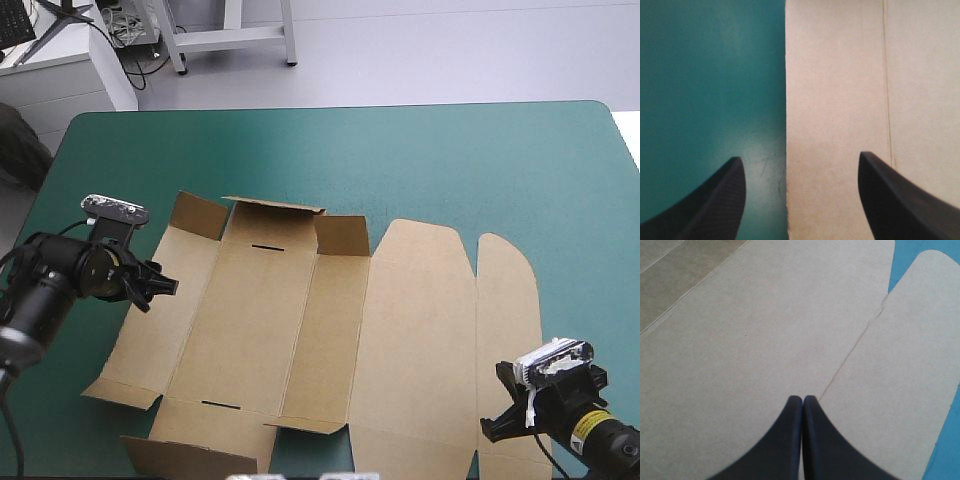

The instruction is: Fold the box

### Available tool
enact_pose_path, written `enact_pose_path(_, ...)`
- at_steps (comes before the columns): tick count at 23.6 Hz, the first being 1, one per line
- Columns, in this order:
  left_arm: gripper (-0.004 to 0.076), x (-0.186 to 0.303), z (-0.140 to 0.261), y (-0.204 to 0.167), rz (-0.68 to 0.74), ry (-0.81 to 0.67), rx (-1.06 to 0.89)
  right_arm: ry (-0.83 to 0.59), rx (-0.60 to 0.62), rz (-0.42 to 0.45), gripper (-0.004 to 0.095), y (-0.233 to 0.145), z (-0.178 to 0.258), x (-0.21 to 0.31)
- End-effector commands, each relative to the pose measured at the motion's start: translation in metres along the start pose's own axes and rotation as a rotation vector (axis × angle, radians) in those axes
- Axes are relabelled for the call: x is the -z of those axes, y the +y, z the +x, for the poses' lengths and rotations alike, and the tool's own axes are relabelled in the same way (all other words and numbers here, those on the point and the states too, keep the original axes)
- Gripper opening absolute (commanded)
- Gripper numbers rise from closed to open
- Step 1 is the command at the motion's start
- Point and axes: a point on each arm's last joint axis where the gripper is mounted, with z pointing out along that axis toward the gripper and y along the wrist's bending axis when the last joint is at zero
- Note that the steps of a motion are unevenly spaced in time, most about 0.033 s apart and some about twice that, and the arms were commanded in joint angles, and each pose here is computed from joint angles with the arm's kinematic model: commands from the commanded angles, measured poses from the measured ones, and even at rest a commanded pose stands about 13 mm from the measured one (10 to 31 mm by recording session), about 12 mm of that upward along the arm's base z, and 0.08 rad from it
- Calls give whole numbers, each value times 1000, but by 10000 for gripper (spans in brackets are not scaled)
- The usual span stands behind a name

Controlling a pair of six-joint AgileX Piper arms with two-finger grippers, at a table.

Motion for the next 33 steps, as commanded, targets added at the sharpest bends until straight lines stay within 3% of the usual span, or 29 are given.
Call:
enact_pose_path(1,457,-15,-13,12,41,29,46,-86,2,-10,-17,1,-13,5)
enact_pose_path(4,457,-39,-12,40,181,65,120,-86,2,-10,-17,1,-13,5)
enact_pose_path(8,457,-46,-2,75,258,40,220,-86,2,-10,-18,1,-13,5)
enact_pose_path(15,457,-77,24,74,513,80,208,-86,2,-10,-19,1,-13,5)
enact_pose_path(26,457,-110,37,74,599,246,225,-84,-8,-18,-19,2,-13,5)
enact_pose_path(33,457,-108,43,78,524,310,226,-83,-11,-22,-19,2,-13,5)
